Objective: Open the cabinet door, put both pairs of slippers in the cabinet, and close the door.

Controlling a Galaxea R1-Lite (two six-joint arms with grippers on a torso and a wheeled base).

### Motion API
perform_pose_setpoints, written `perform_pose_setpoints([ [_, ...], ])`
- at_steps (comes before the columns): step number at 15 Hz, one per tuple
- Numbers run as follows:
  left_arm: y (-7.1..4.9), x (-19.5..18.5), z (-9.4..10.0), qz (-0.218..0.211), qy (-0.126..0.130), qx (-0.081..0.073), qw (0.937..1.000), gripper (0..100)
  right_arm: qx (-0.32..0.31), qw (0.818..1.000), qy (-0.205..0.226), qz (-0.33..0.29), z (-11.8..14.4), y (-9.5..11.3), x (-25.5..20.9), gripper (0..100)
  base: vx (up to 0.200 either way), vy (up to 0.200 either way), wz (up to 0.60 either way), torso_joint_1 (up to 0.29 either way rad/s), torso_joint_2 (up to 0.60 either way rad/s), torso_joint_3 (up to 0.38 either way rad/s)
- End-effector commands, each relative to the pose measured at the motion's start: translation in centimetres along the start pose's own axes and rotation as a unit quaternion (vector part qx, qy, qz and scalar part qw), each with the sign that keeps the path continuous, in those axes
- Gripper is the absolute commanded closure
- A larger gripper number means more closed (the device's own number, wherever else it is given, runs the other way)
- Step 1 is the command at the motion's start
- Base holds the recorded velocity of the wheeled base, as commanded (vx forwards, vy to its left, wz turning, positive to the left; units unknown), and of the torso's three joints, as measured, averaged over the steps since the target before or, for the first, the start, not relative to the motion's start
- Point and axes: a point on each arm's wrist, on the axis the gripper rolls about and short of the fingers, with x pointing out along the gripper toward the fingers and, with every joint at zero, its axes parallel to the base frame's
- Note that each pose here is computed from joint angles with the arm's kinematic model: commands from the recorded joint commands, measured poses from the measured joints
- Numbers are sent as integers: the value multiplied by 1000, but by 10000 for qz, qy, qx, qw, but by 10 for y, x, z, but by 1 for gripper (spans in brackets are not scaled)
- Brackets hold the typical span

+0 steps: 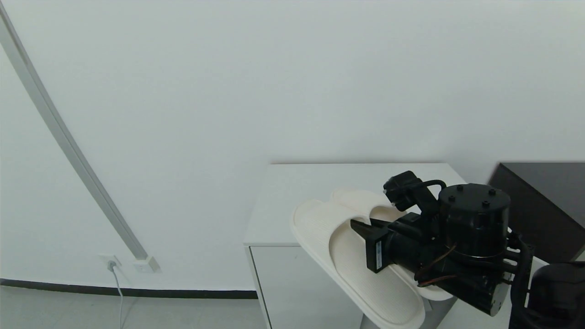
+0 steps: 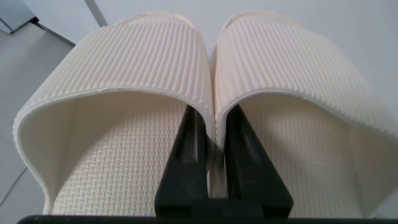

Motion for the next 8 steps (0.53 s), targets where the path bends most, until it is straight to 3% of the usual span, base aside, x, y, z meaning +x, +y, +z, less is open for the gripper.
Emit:
perform_pose_setpoints([
  [1,0,0,0,1,-1,-3,10000,100,-5,10000,0,21,0,1,-2,100,0,0,0,0,0,0],
  [3,0,0,0,-7,-1,-3,10000,100,-3,10000,-15,23,0,2,-2,100,0,0,0,0,0,0],
  [8,0,0,0,-14,-1,-11,10000,100,-8,10000,5,-3,-1,2,-1,100,-200,0,0,7,5,2],
])
